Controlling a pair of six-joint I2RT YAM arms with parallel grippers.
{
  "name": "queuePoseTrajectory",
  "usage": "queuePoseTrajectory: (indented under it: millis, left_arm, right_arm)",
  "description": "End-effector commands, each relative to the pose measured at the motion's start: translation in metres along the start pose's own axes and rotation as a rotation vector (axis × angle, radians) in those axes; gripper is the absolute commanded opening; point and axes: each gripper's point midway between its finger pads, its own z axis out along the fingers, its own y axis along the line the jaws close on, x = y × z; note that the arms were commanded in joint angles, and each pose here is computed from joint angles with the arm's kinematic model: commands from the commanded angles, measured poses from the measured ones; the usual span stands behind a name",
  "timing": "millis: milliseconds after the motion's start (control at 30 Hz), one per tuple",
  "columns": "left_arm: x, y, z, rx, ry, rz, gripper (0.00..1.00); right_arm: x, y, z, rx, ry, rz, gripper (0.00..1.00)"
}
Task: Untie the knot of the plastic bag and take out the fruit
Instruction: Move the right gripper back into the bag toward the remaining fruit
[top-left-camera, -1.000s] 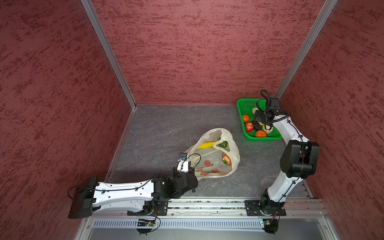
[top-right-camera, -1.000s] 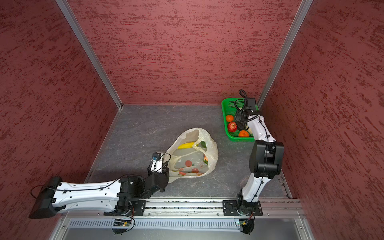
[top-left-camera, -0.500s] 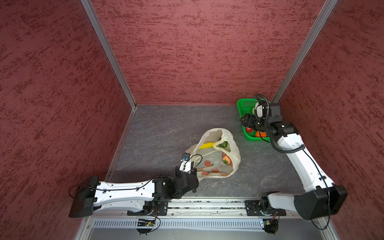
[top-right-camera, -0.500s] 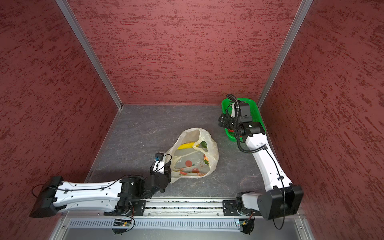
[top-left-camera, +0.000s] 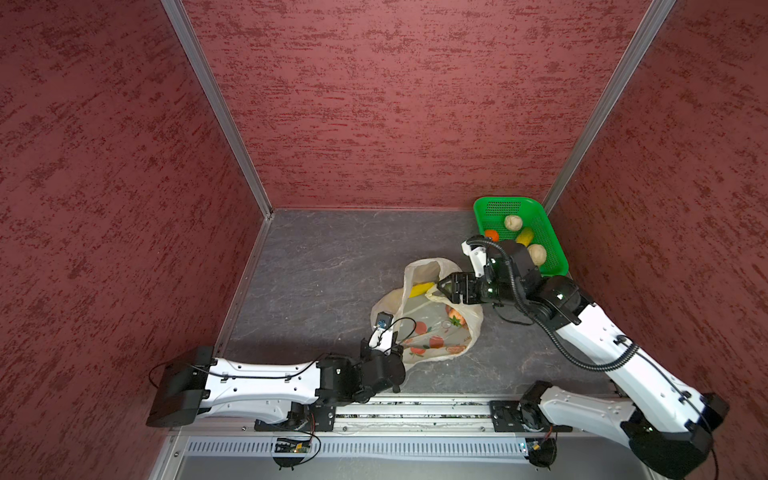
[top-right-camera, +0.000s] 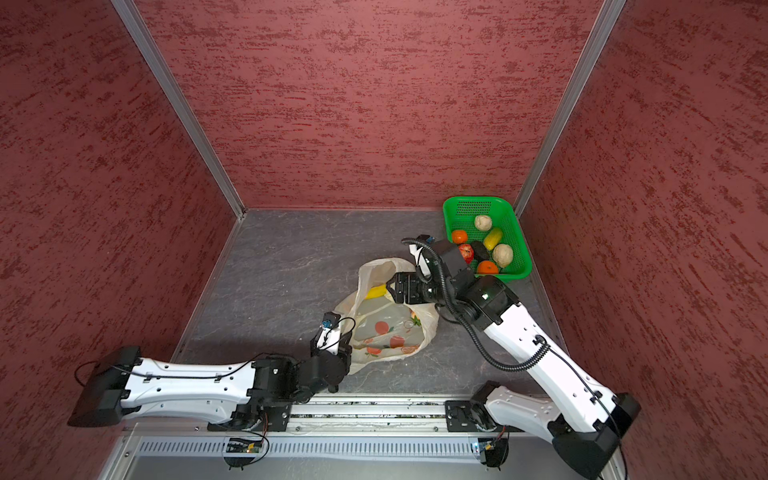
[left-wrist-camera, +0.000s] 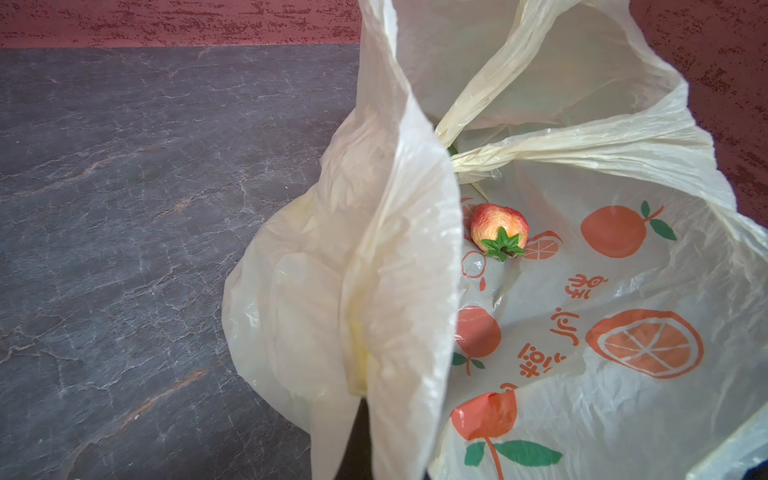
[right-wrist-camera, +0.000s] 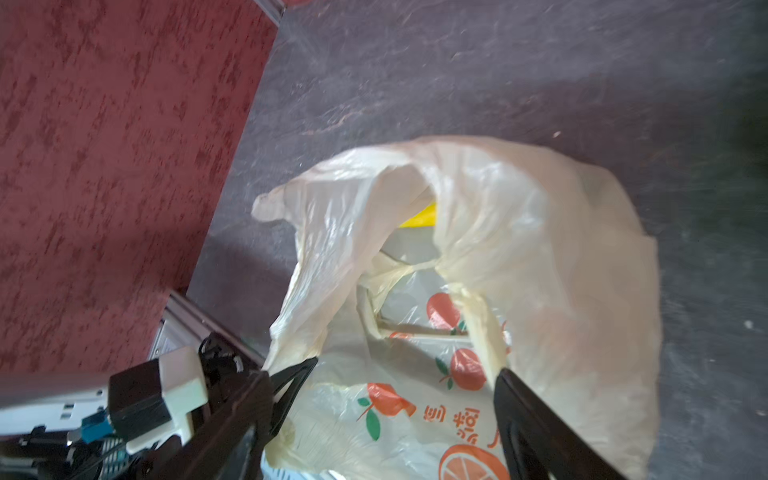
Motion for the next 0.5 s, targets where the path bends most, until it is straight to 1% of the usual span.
queuePoseTrajectory:
  millis: [0, 167, 467]
  left_arm:
    - [0.002, -0.001, 0.000, 0.004, -0.009, -0.008, 0.00]
    - [-0.001, 0.001, -0.001, -0.008, -0.026, -0.010, 0.00]
    - [-0.005, 0.002, -0.002, -0.017, -0.042, -0.015, 0.00]
  right_arm:
    - [0.009, 0.012, 0.005, 0.016, 0.014, -0.007, 0.85]
    - [0.032, 0.024, 0.022, 0.026, 0.070, -0.057, 0.85]
    - [0.089, 0.001, 0.067, 0.130, 0.179, -0.142, 0.83]
